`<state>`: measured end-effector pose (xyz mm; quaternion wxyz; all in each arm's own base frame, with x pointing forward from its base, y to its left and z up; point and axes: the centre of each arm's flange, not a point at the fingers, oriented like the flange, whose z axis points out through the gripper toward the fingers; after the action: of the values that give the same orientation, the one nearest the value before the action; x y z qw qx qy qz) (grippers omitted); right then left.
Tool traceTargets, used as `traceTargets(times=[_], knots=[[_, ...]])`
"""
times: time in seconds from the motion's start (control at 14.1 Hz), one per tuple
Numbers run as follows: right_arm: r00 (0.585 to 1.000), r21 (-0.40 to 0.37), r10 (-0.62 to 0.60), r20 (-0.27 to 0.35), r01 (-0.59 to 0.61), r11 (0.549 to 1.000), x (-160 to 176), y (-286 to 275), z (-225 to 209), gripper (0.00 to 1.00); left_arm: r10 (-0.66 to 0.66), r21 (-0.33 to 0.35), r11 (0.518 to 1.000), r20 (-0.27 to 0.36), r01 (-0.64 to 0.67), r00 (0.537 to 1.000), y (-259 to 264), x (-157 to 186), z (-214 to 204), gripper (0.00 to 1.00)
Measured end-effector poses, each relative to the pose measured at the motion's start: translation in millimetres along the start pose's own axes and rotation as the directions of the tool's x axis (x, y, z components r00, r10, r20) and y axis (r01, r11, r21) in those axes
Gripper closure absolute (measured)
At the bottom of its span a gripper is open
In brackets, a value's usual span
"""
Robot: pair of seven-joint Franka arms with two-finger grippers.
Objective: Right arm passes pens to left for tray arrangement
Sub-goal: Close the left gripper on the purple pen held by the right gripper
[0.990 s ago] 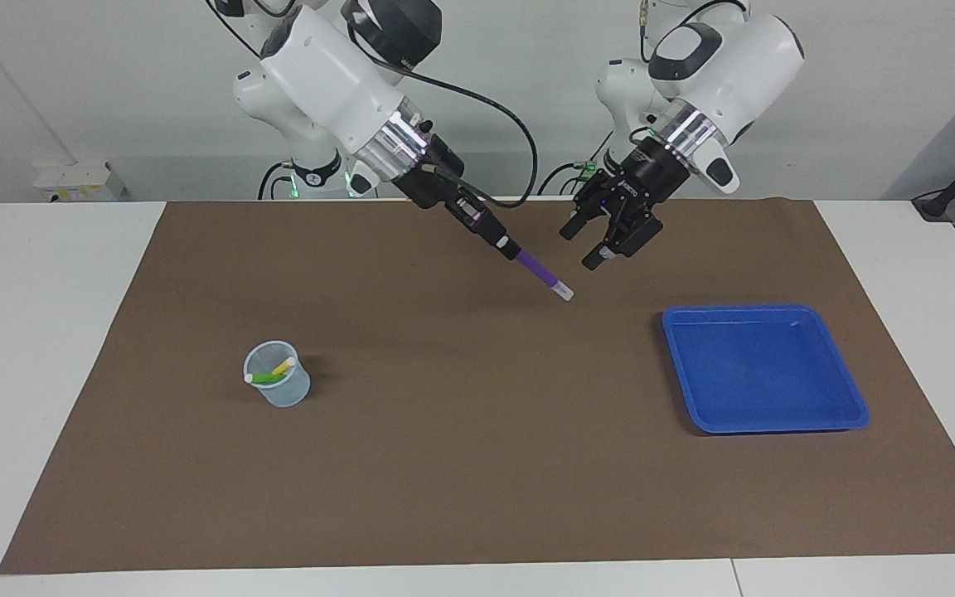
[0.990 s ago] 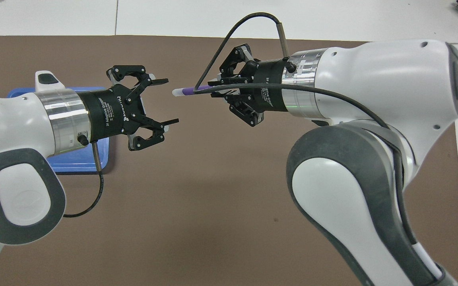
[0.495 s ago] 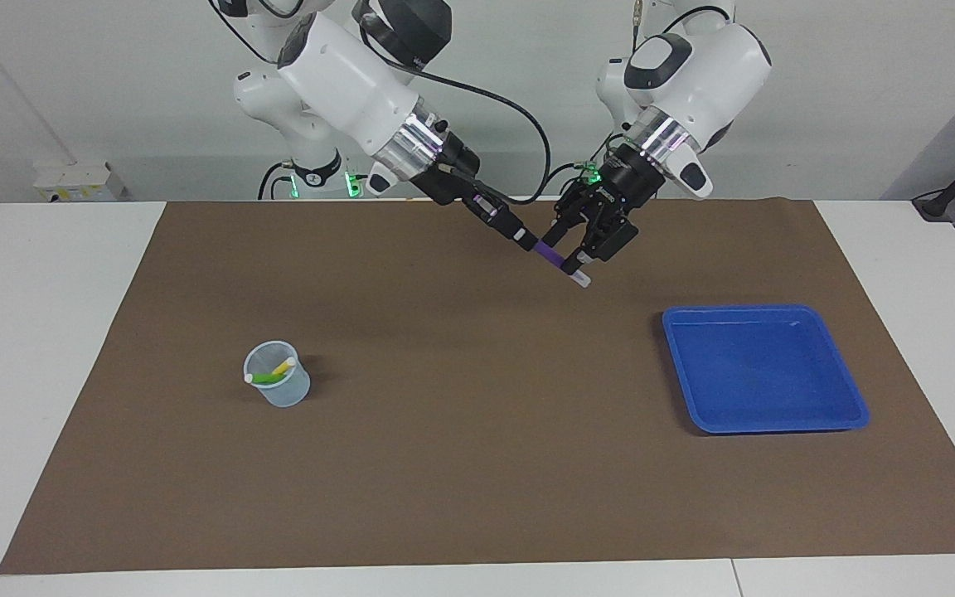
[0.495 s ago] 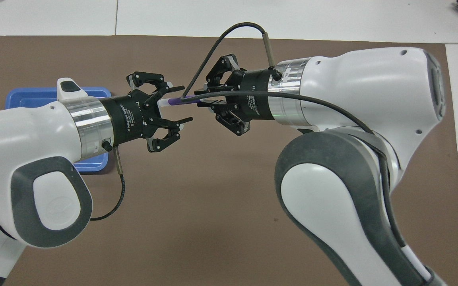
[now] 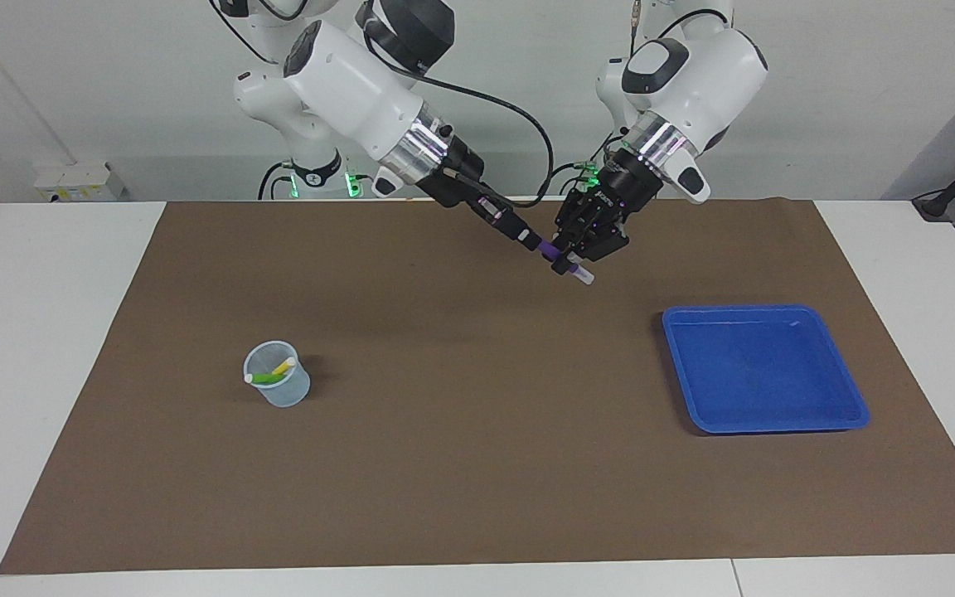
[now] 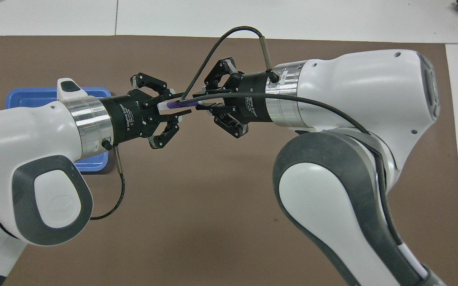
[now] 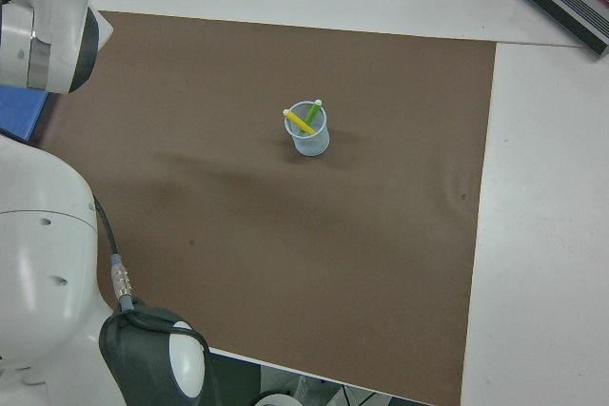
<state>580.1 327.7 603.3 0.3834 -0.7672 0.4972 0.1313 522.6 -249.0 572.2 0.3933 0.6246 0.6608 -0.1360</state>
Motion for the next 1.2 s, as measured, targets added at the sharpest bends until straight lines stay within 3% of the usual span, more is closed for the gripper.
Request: traceTargets(times=[0.14,0.28,0.92,0.99,1.2], knots=[[1.000,0.000,0.000,0.000,0.000,1.000,0.0,0.0,0.0,0.81,-0.001,0.006,1.000,0.000,0.001,1.000,-0.5,0.6,0.4,0.67],[1.000,-0.002,0.001,0.000,-0.001,1.000,0.4,0.4,0.5,0.81,0.006,0.012,1.000,-0.001,-0.006,1.000,-0.4,1.7,0.2,0.82],[1.000,-0.022,0.001,0.007,-0.001,1.000,-2.9,4.3,5.7,0.81,0.049,0.059,0.997,0.001,-0.049,0.999,1.4,7.9,-2.5,0.82],[1.000,-0.024,-0.001,0.008,0.001,1.000,-4.1,4.7,6.7,0.76,0.064,0.078,0.995,0.002,-0.064,0.998,1.3,10.2,-3.8,0.82],[1.000,-0.033,-0.001,0.007,0.001,0.999,-3.1,5.4,6.5,0.45,0.095,0.130,0.987,0.007,-0.095,0.995,1.2,19.6,-9.1,0.82]])
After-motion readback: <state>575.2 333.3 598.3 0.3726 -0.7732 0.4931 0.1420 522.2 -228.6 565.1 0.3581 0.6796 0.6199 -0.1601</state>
